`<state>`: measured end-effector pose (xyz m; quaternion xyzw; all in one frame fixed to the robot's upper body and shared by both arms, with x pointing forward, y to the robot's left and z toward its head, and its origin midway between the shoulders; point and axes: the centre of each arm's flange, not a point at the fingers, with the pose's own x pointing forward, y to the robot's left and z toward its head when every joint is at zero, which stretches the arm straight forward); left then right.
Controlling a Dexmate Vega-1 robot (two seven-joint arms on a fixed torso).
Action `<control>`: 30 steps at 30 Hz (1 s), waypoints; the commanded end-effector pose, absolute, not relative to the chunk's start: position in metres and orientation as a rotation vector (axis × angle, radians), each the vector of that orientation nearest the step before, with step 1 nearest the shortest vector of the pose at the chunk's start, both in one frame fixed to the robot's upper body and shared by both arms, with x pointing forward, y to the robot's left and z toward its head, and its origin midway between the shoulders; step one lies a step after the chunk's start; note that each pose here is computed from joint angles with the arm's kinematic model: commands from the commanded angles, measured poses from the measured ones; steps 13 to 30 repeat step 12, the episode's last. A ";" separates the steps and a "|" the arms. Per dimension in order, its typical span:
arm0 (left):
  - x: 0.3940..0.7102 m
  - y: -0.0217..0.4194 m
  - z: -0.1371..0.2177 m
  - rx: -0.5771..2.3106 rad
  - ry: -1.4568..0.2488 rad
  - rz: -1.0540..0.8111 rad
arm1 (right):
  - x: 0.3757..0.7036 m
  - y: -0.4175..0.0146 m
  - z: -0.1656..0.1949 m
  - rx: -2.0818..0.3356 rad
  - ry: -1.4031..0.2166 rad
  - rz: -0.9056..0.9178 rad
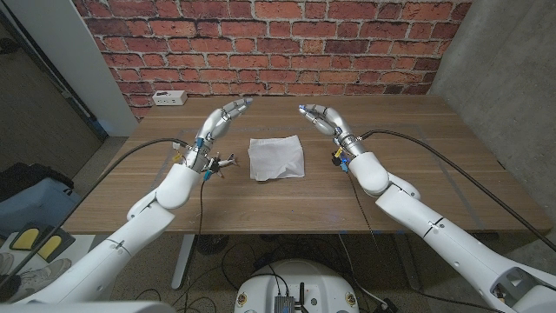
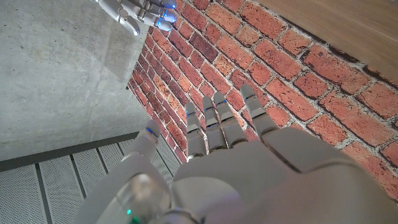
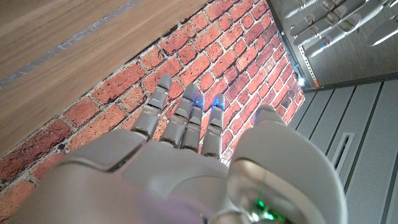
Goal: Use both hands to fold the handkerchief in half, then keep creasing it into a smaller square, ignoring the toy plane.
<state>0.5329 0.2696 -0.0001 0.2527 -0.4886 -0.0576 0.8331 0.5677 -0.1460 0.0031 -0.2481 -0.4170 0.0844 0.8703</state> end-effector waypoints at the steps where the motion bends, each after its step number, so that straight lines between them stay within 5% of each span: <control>1: 0.535 0.297 -0.008 0.489 -0.985 -0.171 | 0.559 -0.163 -0.007 -0.312 -0.904 0.120; 11: 0.538 0.307 -0.021 0.497 -0.900 -0.192 | 0.551 -0.190 -0.009 -0.275 -0.957 -0.045; 30: 0.538 0.307 -0.022 0.502 -0.898 -0.200 | 0.549 -0.191 -0.010 -0.253 -0.972 -0.046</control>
